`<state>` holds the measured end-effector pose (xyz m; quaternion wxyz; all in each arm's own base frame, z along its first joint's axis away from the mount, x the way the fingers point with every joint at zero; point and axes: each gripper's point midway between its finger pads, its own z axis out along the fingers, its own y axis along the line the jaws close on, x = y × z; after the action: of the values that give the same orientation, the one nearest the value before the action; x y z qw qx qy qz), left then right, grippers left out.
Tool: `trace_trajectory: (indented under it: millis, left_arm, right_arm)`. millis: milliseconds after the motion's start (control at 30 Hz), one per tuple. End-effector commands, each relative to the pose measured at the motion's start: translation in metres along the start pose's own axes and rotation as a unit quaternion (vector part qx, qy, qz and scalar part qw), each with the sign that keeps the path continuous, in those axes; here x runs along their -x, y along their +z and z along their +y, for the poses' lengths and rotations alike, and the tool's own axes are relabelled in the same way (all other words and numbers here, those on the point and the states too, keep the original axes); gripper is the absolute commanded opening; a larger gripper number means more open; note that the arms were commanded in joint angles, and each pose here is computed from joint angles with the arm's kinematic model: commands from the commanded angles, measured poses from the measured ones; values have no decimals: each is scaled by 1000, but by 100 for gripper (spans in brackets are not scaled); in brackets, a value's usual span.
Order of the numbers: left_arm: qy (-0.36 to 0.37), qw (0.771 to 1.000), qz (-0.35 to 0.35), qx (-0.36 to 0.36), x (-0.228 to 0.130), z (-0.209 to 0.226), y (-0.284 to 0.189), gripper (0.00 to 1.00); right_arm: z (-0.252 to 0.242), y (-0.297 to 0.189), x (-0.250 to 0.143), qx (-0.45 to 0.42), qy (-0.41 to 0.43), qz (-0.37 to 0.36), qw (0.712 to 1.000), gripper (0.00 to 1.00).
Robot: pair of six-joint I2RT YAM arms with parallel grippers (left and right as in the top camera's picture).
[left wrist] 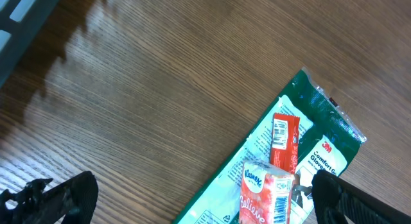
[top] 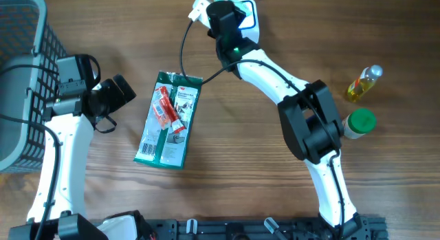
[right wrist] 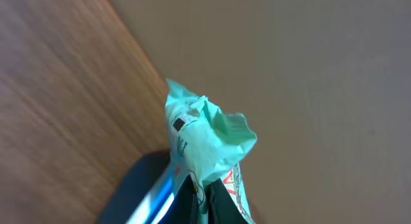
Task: Scan the item barcode
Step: 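Carry the wipes pack right and release it near the jar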
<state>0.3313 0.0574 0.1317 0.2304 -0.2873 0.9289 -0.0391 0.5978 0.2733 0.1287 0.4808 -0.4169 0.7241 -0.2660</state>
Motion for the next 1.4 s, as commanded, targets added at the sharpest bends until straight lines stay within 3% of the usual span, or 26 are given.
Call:
trace_trajectory:
  millis: [0,200,300,433,567,700,800,900,1000,1033,1100,1167,1267,1367]
  left_arm:
    - [-1,1000,-3,3,2,1,0,100]
    - [-1,1000,-3,3,2,1,0,100]
    - [-1,1000,-3,3,2,1,0,100]
    - [-1,1000,-3,3,2,1,0,100]
    - [-1,1000,-3,3,2,1,0,100]
    - [-1,1000,-3,3,2,1,0,100]
    - [-1,1000,-3,3,2,1,0,100]
    - [-1,1000,-3,3,2,1,0,100]
    - [-1,1000,-3,3,2,1,0,100]
    - [-1,1000,-3,3,2,1,0,100]
    - [-1,1000,-3,3,2,1,0,100]
    - [-1,1000,-3,3,2,1,0,100]
    - [-1,1000,-3,3,2,1,0,100]
    - [-1,1000,-3,3,2,1,0,100]
  right_arm:
    - [16,2,-5,14,47,16,999,5]
    - [21,3,-23,30,84,48,995,4]
    - [-5,-4,-19,15,93,42,995,4]
    - [-58,-39,-18,13,141,53,988,4]
    - [-87,-91,-51,61,228,121,964,4]
    - [-58,-150,-109,199,271,242,910,4]
    - [-20,-193,-167,292,303,372,828,4]
    - [1,-206,-213,299,310,443,786,4]
    - [18,-210,-251,289,301,485,768,4]
    - [23,-212,-262,285,297,496,764,7]
    - [30,-212,-276,280,292,507,761,42]
    - [32,-203,-279,269,296,497,770,50]
    - [36,-180,-257,284,336,441,782,56]
    - [60,-185,-218,373,384,389,750,50]
